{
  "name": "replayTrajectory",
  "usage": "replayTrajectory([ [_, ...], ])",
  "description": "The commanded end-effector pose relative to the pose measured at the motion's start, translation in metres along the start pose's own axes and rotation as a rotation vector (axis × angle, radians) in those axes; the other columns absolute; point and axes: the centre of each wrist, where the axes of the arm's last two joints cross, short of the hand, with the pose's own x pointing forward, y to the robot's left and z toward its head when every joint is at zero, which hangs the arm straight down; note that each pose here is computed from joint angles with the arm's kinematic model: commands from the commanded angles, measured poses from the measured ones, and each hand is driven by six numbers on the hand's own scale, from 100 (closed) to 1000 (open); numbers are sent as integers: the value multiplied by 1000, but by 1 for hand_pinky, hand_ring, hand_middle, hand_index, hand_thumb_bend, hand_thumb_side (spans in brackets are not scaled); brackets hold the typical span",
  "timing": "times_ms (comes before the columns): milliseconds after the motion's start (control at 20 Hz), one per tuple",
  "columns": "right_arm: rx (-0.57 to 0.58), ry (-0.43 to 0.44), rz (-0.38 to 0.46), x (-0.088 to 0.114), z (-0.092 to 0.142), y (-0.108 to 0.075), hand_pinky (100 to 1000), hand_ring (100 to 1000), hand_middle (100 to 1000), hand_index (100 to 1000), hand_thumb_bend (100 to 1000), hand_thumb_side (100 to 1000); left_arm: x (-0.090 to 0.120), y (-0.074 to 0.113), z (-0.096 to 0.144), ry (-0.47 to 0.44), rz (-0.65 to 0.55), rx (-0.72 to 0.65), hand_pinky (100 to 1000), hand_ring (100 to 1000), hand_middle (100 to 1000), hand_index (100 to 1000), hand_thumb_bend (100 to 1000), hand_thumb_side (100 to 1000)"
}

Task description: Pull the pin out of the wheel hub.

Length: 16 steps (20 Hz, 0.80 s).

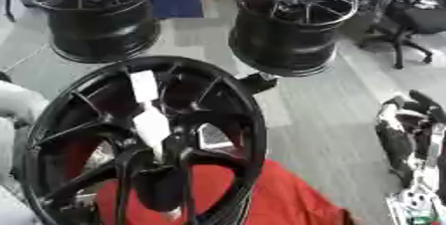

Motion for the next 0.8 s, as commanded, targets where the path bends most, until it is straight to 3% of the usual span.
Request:
replayTrajectory([
  [50, 8, -27, -4, 5, -3, -3, 635, 592, 637, 803, 100, 405, 3, 25, -3, 17, -138, -162, 752, 771, 827, 859, 100, 301],
  [450, 21, -25, 5, 3, -2, -5, 635, 592, 637, 803, 100, 403, -7, 40, -56, -14, -317, -366, 795, 808, 862, 876, 100, 339],
  [600, 23, -26, 10, 3, -2, -5, 635, 592, 637, 803, 100, 404, -15, 34, -78, -25, -384, -453, 808, 819, 873, 882, 117, 400],
  [800, 26, -27, 13, 3, -2, -6, 634, 592, 637, 802, 100, 404, -26, 17, -105, -67, -484, -574, 809, 818, 863, 877, 226, 404],
])
